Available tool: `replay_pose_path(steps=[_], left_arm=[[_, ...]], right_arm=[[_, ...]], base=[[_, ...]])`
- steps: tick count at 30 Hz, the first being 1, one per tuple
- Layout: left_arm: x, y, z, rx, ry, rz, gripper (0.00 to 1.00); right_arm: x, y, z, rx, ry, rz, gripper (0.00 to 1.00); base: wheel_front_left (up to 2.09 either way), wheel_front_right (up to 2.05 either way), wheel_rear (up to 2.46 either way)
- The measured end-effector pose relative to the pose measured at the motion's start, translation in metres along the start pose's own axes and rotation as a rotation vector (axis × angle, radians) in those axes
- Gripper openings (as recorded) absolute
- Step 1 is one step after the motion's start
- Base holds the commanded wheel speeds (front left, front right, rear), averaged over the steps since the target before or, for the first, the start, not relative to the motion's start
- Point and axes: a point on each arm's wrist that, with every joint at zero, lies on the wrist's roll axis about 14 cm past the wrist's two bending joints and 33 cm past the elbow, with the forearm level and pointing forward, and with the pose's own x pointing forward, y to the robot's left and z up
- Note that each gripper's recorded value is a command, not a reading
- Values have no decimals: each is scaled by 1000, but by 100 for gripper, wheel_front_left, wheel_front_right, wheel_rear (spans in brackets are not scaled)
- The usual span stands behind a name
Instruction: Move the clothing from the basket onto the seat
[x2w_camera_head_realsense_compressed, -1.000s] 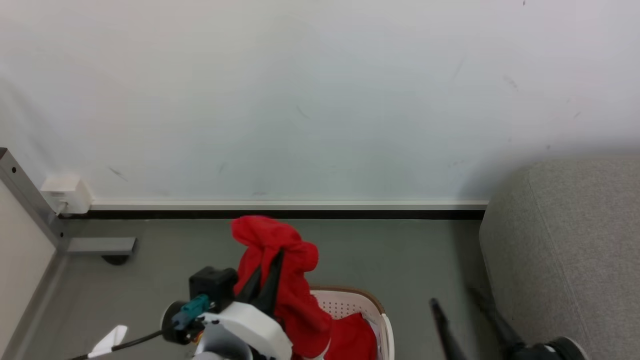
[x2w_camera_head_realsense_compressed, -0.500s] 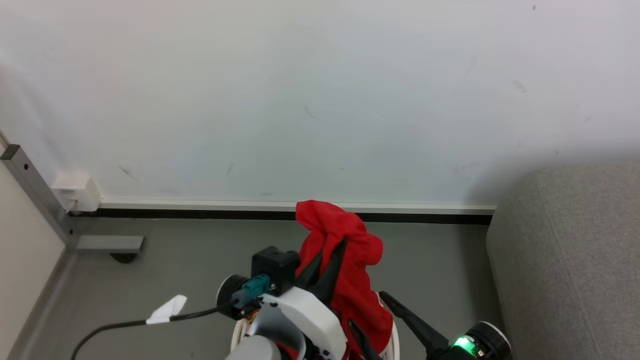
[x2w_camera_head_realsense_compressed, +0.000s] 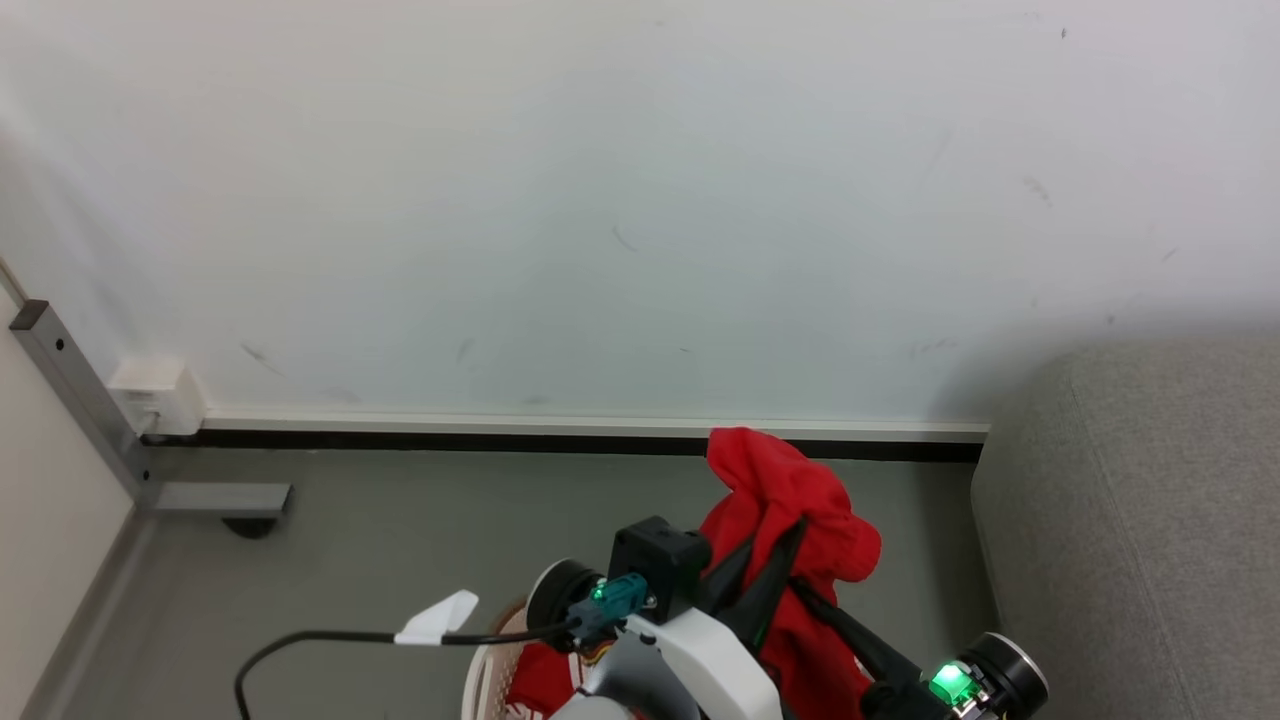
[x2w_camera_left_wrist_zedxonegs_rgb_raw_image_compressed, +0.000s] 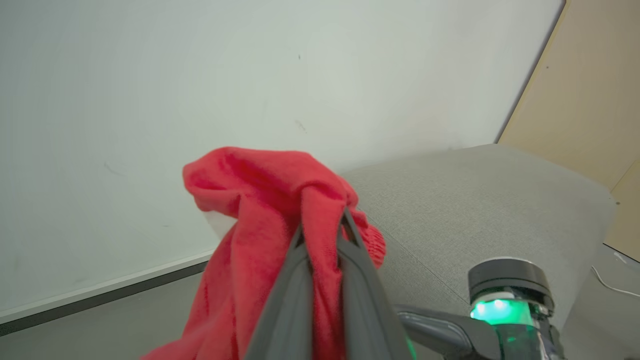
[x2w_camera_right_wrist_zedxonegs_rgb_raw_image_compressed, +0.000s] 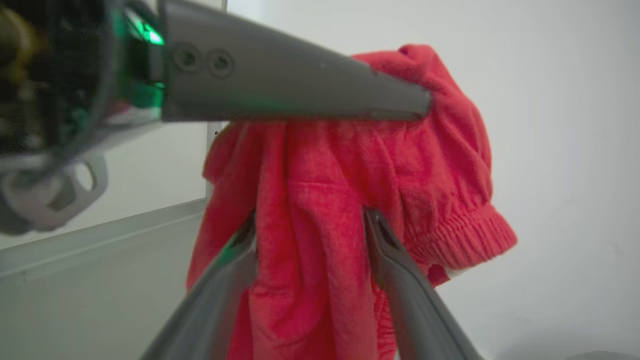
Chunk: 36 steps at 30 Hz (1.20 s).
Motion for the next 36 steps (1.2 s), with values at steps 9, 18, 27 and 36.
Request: replay_pose_path(steps=[9,18,27,36], left_arm=[[2,-7,-7,-8,23,-4,0],[4,2,-24,-10,60,15,100],[10,0,-47,-6,111,-11,100],[20,-27,-67,-1,144,-118,100]], right_arm=[[-7,-22,-10,46,29,-84,0],[-15,-53,0,100,-15,-190,0],[-39,-101,9,112,-57,-360,0],[-84,-153,25,52,-96,-548,0]], base=[[0,0,0],[0,0,0],[0,0,0],[0,0,0]])
